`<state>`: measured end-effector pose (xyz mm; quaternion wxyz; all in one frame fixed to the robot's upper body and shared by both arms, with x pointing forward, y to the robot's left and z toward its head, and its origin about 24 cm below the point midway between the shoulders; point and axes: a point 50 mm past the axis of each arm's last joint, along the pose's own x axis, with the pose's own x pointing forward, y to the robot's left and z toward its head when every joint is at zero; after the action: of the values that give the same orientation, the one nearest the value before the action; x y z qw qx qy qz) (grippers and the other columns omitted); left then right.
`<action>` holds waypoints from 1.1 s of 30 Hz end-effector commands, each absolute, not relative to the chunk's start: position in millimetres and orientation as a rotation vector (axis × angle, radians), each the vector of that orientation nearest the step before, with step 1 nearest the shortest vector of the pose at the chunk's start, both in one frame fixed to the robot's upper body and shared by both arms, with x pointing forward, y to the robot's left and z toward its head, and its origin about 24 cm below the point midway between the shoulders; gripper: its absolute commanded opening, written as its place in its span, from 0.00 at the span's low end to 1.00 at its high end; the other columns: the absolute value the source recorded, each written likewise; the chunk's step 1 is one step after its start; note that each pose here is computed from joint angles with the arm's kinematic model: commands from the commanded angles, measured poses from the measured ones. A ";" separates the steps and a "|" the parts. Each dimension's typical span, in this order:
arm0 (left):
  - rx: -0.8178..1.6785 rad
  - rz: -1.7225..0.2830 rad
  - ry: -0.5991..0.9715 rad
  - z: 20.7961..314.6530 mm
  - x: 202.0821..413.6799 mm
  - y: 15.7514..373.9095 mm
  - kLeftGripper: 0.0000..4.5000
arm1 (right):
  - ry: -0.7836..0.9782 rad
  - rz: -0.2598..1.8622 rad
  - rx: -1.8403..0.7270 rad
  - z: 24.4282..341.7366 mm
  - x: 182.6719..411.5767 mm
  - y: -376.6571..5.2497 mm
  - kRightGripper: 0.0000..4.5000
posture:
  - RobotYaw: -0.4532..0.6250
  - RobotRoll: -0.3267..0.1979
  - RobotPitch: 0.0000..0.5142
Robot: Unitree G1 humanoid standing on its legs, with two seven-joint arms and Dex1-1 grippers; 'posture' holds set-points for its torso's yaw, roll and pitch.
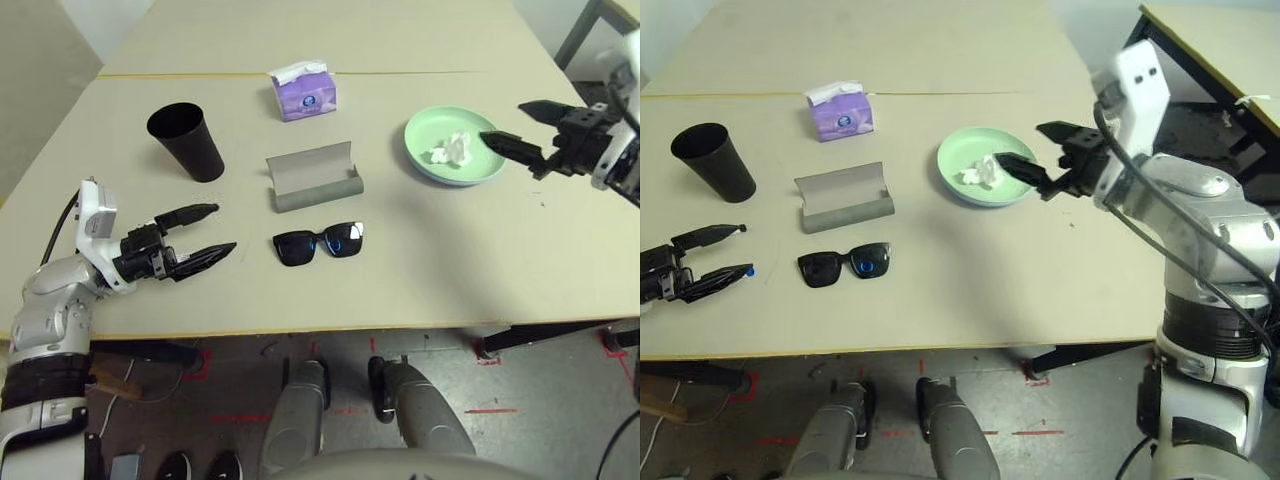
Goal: Organize and tidy the items on the table.
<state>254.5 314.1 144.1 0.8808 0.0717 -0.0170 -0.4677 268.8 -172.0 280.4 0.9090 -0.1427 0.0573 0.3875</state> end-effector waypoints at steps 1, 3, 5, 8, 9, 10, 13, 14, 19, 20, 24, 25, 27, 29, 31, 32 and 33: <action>0.161 -0.985 -0.009 139.9 256.6 315.0 1.00 | 0.246 0.862 -0.409 261.6 268.7 -136.8 0.99 | 0.39 0.62 0.40; 0.162 -0.988 -0.011 139.8 257.9 314.6 1.00 | 0.278 0.897 -0.484 254.5 269.6 -120.8 0.99 | 0.39 0.62 0.41; 0.167 -0.988 -0.009 139.8 258.0 315.6 1.00 | 0.312 0.949 -0.535 247.0 270.1 -105.1 0.99 | 0.39 0.62 0.41; 0.172 -0.983 -0.004 139.9 257.5 318.5 1.00 | 0.316 1.000 -0.589 243.2 275.5 -85.8 0.99 | 0.40 0.62 0.41; 0.171 -0.979 -0.004 140.0 257.3 319.4 1.00 | 0.313 1.020 -0.618 242.6 277.6 -78.0 0.99 | 0.40 0.62 0.41; 0.171 -0.976 -0.004 140.1 257.0 320.4 1.00 | 0.311 1.046 -0.645 242.1 279.3 -69.3 0.99 | 0.40 0.62 0.41; 0.173 -0.969 -0.005 140.1 256.8 322.1 1.00 | 0.314 1.100 -0.697 242.4 282.0 -51.3 0.99 | 0.40 0.62 0.41; 0.173 -0.966 -0.006 140.0 256.9 322.4 1.00 | 0.317 1.118 -0.714 242.2 282.1 -46.5 0.99 | 0.41 0.62 0.41; 0.173 -0.950 -0.011 138.6 256.5 323.7 1.00 | 0.339 1.204 -0.803 237.8 279.9 -28.3 0.99 | 0.41 0.62 0.41; 0.172 -0.948 -0.011 138.2 256.4 323.8 1.00 | 0.344 1.218 -0.812 236.5 279.0 -24.8 0.99 | 0.41 0.62 0.41; 0.173 -0.938 -0.012 137.6 257.0 324.8 1.00 | 0.354 1.258 -0.851 223.5 278.1 -9.7 0.99 | 0.41 0.62 0.41; 0.173 -0.937 -0.012 137.7 257.2 325.0 1.00 | 0.354 1.265 -0.861 218.9 278.6 -5.4 0.99 | 0.41 0.62 0.41; 0.174 -0.936 -0.013 137.9 257.4 325.4 1.00 | 0.349 1.273 -0.875 211.3 280.5 3.0 0.99 | 0.41 0.62 0.41; 0.174 -0.935 -0.013 138.0 258.0 325.4 1.00 | 0.339 1.276 -0.886 204.8 283.9 11.6 0.99 | 0.41 0.62 0.41; 0.175 -0.936 -0.013 138.1 258.1 325.2 1.00 | 0.327 1.276 -0.898 199.0 287.4 19.7 0.99 | 0.41 0.62 0.42; 0.175 -0.937 -0.013 138.2 257.8 325.2 1.00 | 0.322 1.277 -0.904 196.4 288.9 22.9 0.99 | 0.41 0.62 0.42; 0.175 -0.937 -0.014 138.2 257.5 325.1 1.00 | 0.316 1.281 -0.906 193.3 290.3 26.3 0.99 | 0.42 0.62 0.42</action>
<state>259.8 321.7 138.5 0.8872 0.0765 -0.0155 -0.4548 289.4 22.4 201.5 0.7032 -0.3956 0.1446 0.5728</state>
